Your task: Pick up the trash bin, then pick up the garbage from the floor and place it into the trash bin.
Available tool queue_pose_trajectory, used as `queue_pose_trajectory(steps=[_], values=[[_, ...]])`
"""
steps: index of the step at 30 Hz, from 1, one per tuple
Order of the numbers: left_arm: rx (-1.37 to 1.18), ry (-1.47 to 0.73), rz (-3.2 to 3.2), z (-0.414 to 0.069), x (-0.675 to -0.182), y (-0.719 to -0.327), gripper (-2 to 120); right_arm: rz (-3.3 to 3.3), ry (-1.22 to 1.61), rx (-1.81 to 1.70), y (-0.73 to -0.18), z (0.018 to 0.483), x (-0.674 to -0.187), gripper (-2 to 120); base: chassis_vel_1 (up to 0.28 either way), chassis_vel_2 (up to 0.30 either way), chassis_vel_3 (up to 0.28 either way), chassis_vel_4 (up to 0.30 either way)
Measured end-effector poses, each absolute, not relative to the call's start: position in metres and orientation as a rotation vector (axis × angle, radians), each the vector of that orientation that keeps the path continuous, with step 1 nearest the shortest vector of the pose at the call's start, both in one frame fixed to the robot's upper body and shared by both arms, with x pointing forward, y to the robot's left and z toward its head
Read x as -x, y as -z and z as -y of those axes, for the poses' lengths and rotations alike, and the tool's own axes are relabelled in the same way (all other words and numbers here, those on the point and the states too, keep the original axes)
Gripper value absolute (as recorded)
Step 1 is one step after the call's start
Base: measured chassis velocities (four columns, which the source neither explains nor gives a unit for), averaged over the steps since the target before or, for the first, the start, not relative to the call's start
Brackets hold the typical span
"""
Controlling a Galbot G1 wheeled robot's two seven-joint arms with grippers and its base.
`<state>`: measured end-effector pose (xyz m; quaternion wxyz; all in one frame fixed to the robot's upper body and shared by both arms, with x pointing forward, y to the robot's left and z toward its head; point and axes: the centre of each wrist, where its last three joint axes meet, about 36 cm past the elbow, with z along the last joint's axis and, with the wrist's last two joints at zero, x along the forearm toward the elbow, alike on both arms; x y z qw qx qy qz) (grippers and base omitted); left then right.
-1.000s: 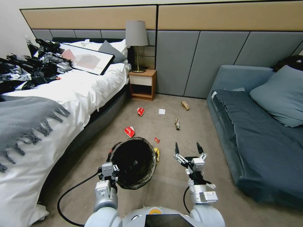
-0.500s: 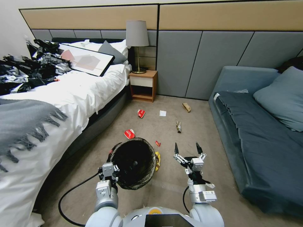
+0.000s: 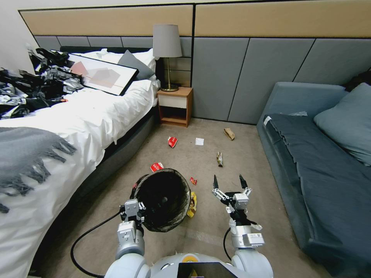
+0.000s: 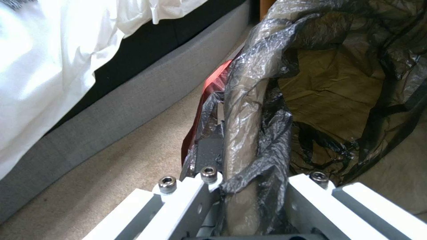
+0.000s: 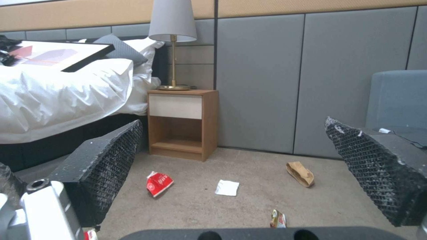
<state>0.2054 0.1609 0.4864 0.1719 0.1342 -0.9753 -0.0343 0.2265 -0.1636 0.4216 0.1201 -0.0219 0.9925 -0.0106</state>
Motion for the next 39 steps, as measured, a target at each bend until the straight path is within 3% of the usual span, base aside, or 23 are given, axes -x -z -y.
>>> queue_pose_trajectory(steps=[8, 18, 39], values=[[-0.418, 0.111, 2.783, -0.167, -0.208, -0.490, 1, -2.860, 0.174, 0.045, -0.419, 0.170, -0.250, 100, 0.000, 0.000, 0.000, 0.000], [-0.458, 0.108, 2.804, -0.175, -0.213, -0.495, 1, -2.984, -0.027, 0.078, -0.409, 0.169, -0.292, 100, 0.000, 0.000, 0.000, 0.000], [-0.505, 0.102, 2.822, -0.181, -0.217, -0.500, 1, -3.478, -0.035, 0.426, -0.302, 0.130, -0.336, 100, 0.000, 0.000, 0.000, 0.000]])
